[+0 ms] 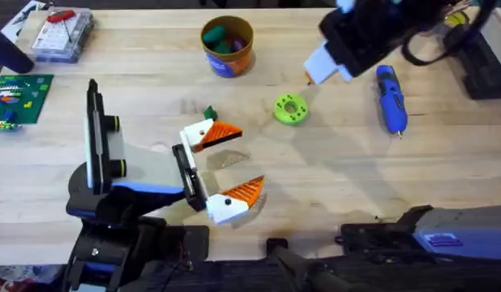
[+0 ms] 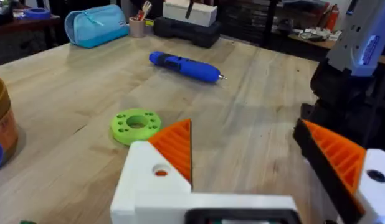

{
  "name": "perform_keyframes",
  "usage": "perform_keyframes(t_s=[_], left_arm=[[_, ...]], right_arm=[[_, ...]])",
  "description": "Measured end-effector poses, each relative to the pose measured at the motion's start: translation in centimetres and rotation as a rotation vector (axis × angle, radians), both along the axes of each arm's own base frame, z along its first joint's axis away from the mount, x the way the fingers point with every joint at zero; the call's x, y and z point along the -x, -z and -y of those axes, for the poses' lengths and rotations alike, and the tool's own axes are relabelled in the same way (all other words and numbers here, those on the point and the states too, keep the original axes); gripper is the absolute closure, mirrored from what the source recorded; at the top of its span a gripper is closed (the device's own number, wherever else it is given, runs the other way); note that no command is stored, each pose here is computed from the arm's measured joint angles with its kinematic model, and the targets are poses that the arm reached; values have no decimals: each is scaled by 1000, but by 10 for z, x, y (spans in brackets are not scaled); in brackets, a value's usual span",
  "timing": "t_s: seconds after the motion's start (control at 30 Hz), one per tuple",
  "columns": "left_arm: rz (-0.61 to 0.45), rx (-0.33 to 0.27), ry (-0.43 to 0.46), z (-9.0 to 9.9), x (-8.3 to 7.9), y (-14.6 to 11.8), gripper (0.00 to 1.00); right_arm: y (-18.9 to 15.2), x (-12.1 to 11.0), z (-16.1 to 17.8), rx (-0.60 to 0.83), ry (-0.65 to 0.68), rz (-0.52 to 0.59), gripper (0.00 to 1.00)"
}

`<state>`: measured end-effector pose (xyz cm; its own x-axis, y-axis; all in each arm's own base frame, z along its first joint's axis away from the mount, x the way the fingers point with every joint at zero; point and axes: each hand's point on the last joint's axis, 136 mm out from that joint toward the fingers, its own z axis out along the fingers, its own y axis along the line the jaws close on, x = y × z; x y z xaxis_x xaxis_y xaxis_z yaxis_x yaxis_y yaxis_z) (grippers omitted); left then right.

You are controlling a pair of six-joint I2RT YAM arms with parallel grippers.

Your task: Pick up the gripper from the table and insert it into the empty holder that is missing its gripper. Then pick up a screw, insert it into the mounting hole, and use the screwdriver to tighten it. Finally, clean up the table by picking up the vegetable and placing it into the bucket.

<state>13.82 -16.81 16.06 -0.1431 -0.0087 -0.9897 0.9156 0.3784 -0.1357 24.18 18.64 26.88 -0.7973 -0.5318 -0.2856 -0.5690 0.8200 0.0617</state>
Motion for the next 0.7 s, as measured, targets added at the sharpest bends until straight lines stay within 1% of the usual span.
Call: perform_keyframes(t_s=[0.3,0.4,0.47,0.57,0.7], left_arm=[[0,0,0,0,0,0,9],[0,0,0,0,0,0,9],[0,0,0,0,0,0,9],[0,0,0,0,0,0,9],[0,0,0,0,0,0,9]], right_arm=[[-5,-9,-52,-1,-138,12,998],[-5,-8,-71,0,-205,23,998],[-5,-2,-83,2,-263,32,998],[-6,13,-99,7,-360,43,998],[-12,30,-115,-5,-457,71,998]])
